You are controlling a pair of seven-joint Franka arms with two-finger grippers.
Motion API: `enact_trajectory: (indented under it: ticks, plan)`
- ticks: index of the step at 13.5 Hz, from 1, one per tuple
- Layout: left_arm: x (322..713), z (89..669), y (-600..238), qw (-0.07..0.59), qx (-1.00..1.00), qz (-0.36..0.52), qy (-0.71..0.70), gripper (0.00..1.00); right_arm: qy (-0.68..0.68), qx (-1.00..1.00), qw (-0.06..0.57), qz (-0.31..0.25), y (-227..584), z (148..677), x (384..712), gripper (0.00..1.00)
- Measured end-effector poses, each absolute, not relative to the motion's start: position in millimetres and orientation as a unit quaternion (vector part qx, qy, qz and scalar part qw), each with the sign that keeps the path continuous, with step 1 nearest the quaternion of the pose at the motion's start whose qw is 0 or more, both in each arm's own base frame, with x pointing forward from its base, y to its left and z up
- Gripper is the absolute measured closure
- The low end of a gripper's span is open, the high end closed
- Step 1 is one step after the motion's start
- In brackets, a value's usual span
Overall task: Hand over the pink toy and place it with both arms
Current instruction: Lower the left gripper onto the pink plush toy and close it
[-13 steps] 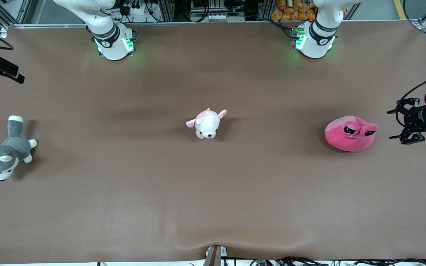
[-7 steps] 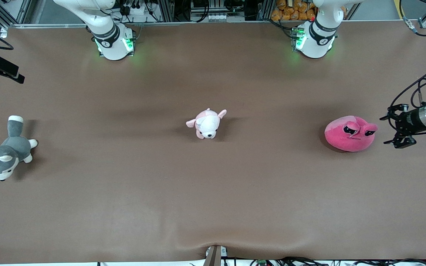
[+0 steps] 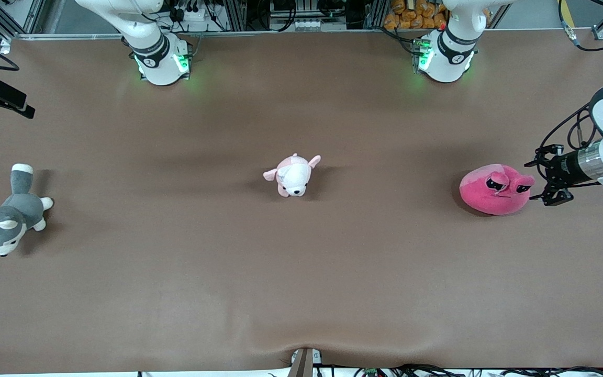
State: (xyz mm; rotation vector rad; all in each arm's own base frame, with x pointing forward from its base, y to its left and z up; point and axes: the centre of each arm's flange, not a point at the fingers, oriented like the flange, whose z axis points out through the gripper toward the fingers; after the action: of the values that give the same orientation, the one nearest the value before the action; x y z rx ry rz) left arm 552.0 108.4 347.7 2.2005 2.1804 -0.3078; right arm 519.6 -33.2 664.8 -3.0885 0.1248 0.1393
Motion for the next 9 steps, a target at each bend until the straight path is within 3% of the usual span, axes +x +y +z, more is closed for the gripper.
enact_trajectory:
  ticks: [9]
  plan:
    - [545.7, 335.0, 106.3, 0.02, 0.698, -0.106, 0.708, 0.0, 0.04, -0.998, 0.024, 0.045, -33.2, 664.8, 519.6, 0.0]
